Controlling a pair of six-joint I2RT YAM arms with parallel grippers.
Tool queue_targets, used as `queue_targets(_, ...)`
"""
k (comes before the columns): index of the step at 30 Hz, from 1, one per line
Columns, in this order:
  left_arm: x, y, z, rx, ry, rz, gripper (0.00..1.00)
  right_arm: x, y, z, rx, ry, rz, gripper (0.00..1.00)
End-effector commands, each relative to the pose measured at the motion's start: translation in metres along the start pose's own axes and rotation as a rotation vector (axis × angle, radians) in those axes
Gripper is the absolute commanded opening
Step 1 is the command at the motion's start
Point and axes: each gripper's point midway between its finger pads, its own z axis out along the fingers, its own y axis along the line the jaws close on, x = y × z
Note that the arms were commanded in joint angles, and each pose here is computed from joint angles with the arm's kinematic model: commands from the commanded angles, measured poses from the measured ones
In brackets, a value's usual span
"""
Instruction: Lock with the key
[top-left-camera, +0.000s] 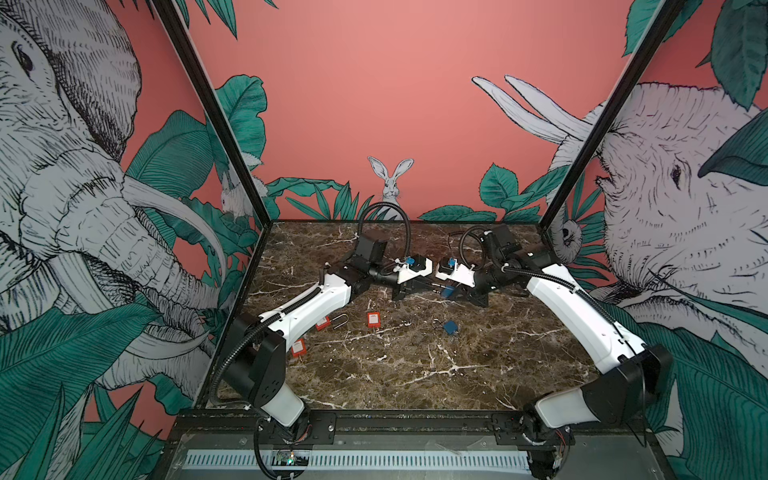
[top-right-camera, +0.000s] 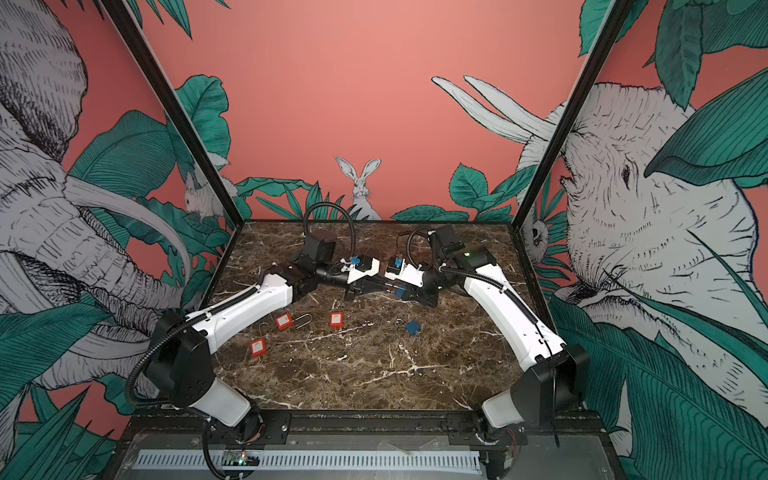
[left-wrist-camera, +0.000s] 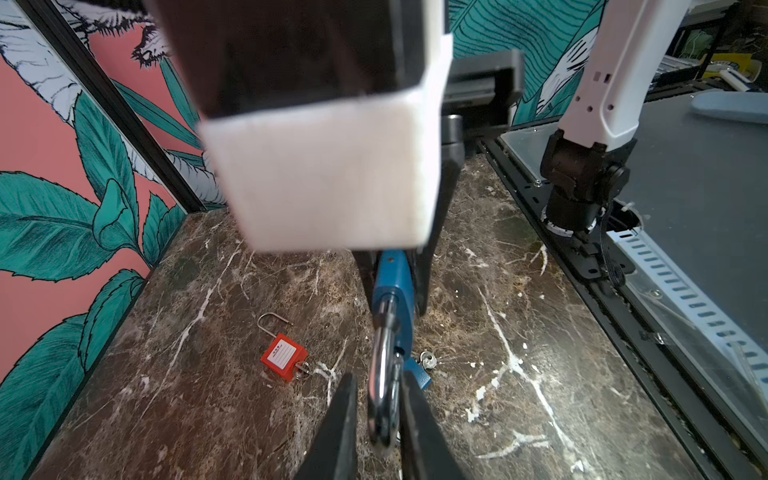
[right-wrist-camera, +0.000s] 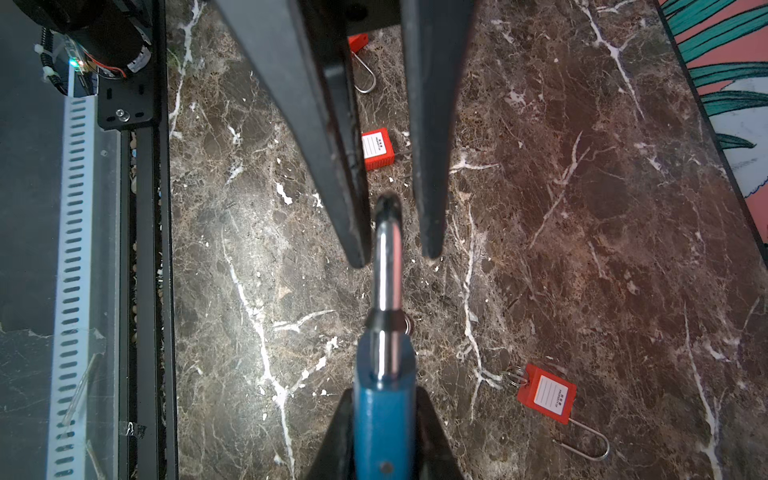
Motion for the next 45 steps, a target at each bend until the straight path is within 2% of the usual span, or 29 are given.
queue_targets(1,0.005,-0.007,0.003,0.023,0.008,-0.012,0.16,-0.016,-0.003,-0.007,0.01,-0.055,-0.048,0.11)
queue_targets(4,0.005,-0.009,0.004,0.031,0.006,-0.009,0.09,-0.017,-0.002,-0.007,0.008,-0.064,-0.052,0.12)
queue_targets(5,0.005,-0.009,0.004,0.034,0.005,-0.004,0.04,-0.019,-0.003,-0.008,0.01,-0.069,-0.051,0.16)
queue_targets(6,0.006,-0.01,0.004,0.036,0.003,-0.005,0.0,-0.02,-0.003,-0.009,0.013,-0.074,-0.045,0.27)
queue_targets(9,0.001,-0.008,0.004,0.034,-0.022,-0.025,0.0,-0.02,-0.001,-0.01,0.006,-0.077,-0.07,0.46)
queue_targets(10,-0.002,-0.006,0.004,0.027,-0.038,-0.029,0.0,-0.018,0.0,-0.01,0.004,-0.072,-0.076,0.51)
queue_targets(12,-0.008,-0.002,0.004,0.013,-0.085,-0.037,0.0,-0.014,0.0,-0.014,0.006,-0.069,-0.065,0.55)
queue_targets(15,-0.016,0.006,0.0,-0.014,-0.158,-0.054,0.0,-0.009,-0.004,-0.026,0.034,-0.103,-0.038,0.56)
queue_targets(22,-0.024,0.009,-0.002,-0.026,-0.248,-0.057,0.0,-0.015,-0.009,-0.059,0.124,-0.299,0.002,0.56)
queue_targets(31,-0.035,0.006,-0.003,0.015,-0.319,-0.068,0.0,-0.001,-0.013,-0.04,0.119,-0.31,0.068,0.49)
queue_targets(38,-0.033,-0.003,-0.003,0.048,-0.307,-0.06,0.0,-0.006,-0.021,-0.04,0.134,-0.334,0.063,0.45)
queue_targets(45,-0.036,-0.003,-0.001,0.049,-0.301,-0.039,0.0,-0.013,-0.016,-0.037,0.069,-0.383,0.071,0.37)
